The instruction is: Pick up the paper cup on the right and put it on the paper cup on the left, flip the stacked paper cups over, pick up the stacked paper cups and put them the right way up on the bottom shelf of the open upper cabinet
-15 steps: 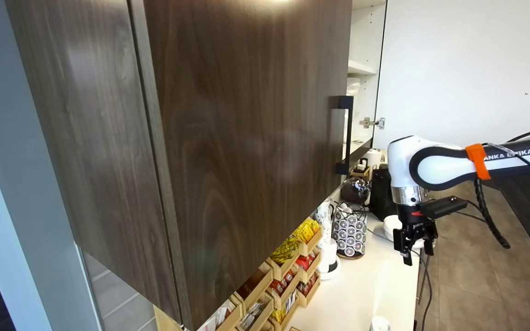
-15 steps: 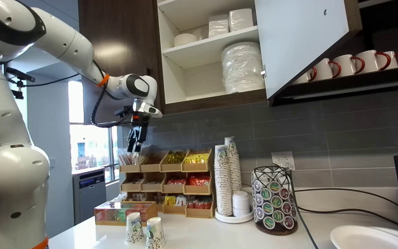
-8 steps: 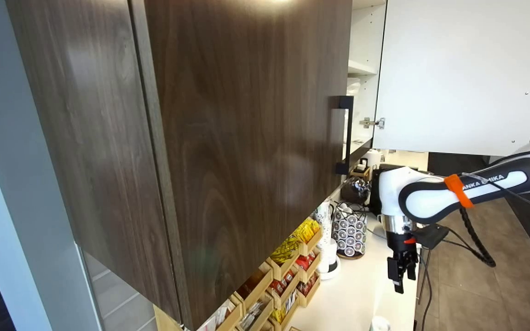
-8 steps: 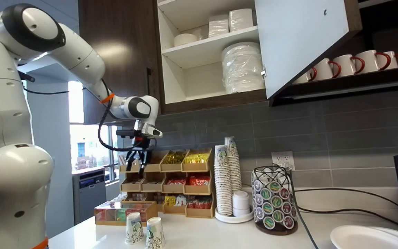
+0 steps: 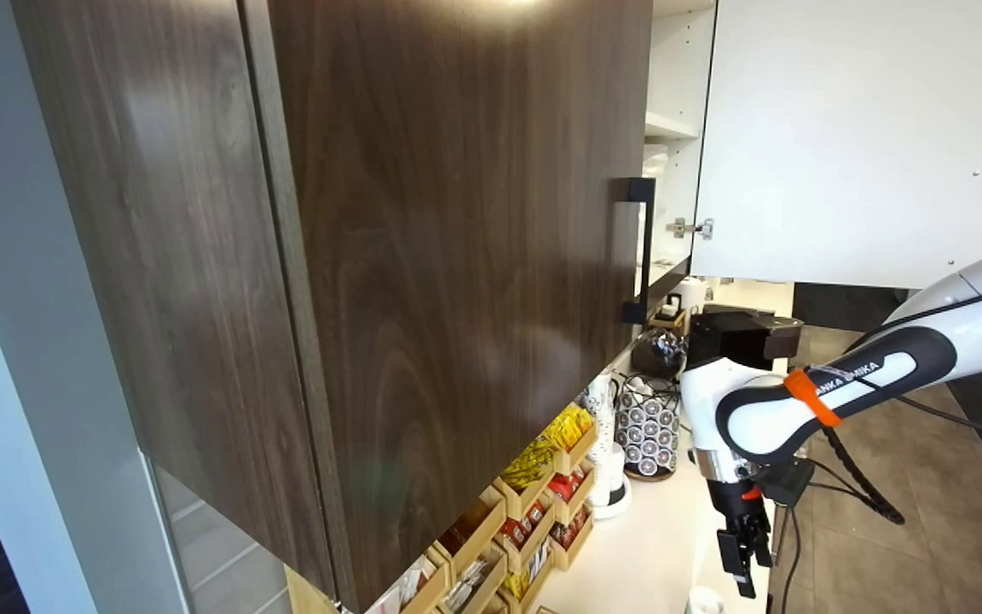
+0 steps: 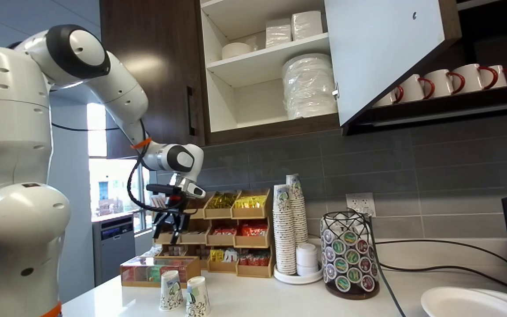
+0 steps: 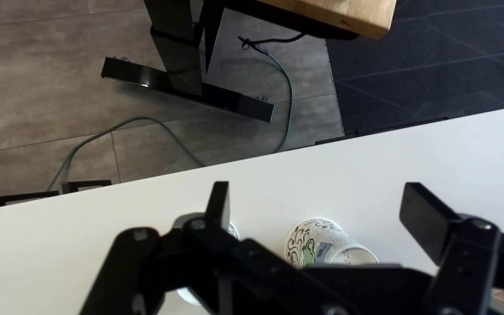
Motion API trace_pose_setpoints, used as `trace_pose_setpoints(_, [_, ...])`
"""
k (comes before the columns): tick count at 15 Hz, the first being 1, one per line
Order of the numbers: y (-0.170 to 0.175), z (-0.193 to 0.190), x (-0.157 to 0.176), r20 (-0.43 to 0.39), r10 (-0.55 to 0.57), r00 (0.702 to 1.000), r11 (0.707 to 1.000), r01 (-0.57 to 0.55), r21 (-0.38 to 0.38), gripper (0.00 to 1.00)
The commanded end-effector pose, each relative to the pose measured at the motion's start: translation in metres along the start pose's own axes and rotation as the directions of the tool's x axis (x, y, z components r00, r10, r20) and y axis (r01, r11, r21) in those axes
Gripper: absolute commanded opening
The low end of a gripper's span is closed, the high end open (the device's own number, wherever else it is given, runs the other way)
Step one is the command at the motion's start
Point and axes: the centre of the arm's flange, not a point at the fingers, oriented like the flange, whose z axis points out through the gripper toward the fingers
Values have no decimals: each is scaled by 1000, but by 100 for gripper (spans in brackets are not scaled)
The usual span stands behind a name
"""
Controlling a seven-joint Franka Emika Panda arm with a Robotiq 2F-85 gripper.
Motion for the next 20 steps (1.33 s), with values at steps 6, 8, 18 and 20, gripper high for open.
trace_pose_setpoints(6, [7, 19, 11, -15, -7, 1000, 1000, 7, -9, 100])
trace_pose_setpoints(8, [10, 33, 19, -57, -21, 998, 999, 19, -36, 100])
trace_pose_setpoints(18, [36, 97, 53, -243, -58, 968, 995, 36, -95, 100])
trace_pose_setpoints(20, [39, 102, 57, -275, -45, 960, 996, 23, -83, 100])
